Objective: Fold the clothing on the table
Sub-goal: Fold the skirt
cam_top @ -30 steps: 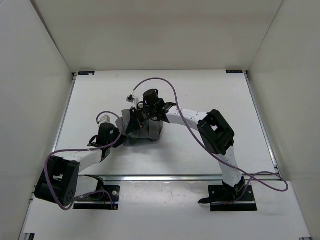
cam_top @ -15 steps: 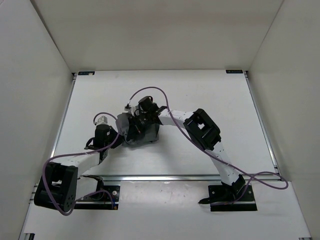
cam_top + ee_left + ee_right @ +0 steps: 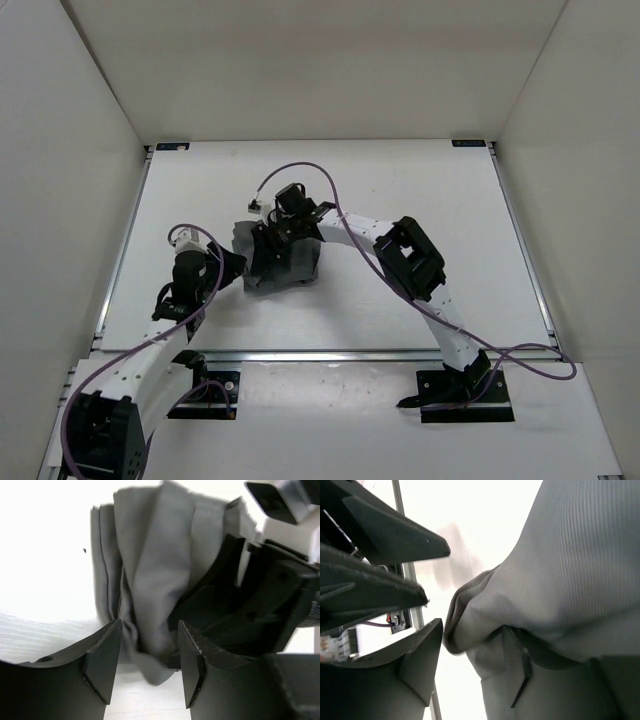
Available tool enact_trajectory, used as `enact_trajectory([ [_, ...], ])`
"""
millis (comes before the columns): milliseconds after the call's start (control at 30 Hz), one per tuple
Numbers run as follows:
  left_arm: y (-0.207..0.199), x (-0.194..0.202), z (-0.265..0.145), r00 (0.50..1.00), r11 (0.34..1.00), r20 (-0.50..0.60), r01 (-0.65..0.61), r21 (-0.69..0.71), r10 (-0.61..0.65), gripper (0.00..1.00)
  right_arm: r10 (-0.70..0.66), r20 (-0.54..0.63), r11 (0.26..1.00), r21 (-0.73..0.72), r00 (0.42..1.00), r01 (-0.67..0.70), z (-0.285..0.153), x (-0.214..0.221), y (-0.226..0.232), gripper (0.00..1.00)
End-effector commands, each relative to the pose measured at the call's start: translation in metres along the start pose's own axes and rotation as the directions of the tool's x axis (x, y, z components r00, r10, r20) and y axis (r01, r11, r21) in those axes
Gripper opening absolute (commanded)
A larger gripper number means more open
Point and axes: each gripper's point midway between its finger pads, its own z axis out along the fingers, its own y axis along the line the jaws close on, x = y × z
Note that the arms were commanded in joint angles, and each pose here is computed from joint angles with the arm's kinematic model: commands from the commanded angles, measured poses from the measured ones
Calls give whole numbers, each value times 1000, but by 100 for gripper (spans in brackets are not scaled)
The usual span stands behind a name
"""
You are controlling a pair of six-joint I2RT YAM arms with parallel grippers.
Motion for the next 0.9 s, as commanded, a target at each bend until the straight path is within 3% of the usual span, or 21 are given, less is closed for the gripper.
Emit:
enact_trajectory([
  [0, -10, -33, -12, 996, 1000, 86, 11, -16, -10, 59, -200, 149, 980, 43, 968, 196, -58, -64, 63, 51],
  [133, -17, -41, -20, 996, 1000, 91, -7, -17, 8, 59, -215, 267, 976, 73, 939, 203, -110, -74, 82, 60],
  [400, -32, -53, -43, 991, 999, 133, -32, 27, 28, 56, -62, 359, 975, 223, 931, -21, -180, -20, 4, 71],
  [667, -29, -43, -41, 994, 999, 109, -31, 38, 27, 56, 52, 302, 965, 232, 952, -126, -156, 23, -32, 73],
  [867, -26, -40, -39, 994, 999, 107, -36, 38, 32, 52, 69, 323, 960, 234, 944, -150, -144, 23, -36, 74],
])
